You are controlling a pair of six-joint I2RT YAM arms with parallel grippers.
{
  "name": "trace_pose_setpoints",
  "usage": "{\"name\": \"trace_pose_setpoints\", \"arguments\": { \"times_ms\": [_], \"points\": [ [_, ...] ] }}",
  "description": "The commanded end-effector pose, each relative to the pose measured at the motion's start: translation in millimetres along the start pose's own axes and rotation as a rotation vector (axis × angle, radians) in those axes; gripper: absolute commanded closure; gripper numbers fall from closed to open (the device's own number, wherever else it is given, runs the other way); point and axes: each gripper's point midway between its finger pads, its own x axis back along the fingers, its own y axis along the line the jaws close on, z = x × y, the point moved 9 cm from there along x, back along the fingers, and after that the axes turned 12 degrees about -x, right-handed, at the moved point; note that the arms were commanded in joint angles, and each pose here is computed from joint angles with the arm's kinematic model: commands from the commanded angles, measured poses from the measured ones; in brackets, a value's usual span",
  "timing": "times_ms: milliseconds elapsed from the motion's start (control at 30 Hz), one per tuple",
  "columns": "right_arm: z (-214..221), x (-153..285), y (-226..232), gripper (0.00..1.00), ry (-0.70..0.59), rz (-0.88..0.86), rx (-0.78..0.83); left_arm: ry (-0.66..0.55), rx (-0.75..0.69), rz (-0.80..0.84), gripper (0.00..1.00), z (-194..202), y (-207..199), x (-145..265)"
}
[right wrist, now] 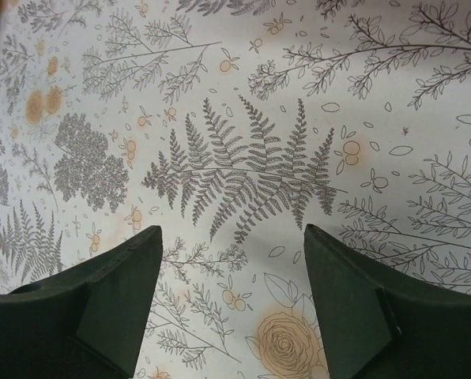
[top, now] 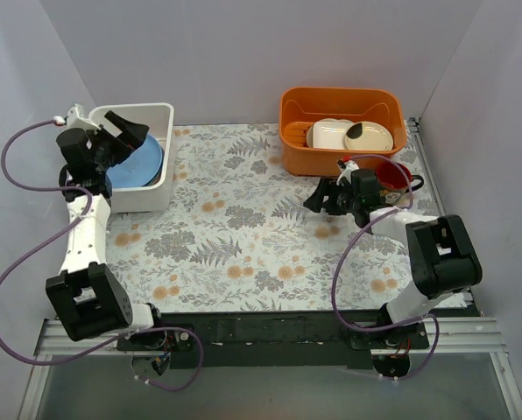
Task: Place the plates into the plastic bin on the countertop
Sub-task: Reset both arms
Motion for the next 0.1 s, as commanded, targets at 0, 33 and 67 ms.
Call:
{"name": "trace_pose_setpoints", "arguments": {
  "times_ms": [0, 33, 67],
  "points": [
    [-11.4, 10.3, 11.7, 0.19, -0.052, -0.014, 0.042, -0.045, -0.158, 0.243, 0.02, -0.7, -43.4, 11.3],
    [-13.1, 12.5, 13.7, 0.18, -0.061, -0.016, 0.047, -0.058, -0.173, 0.254, 0.02, -0.9, -49.1, 14.4],
    [-13.8, 14.0, 14.3, 0.17, -0.065, -0.012, 0.049, -0.065, -0.18, 0.239, 0.02, 0.2, -51.1, 13.8]
  ]
}}
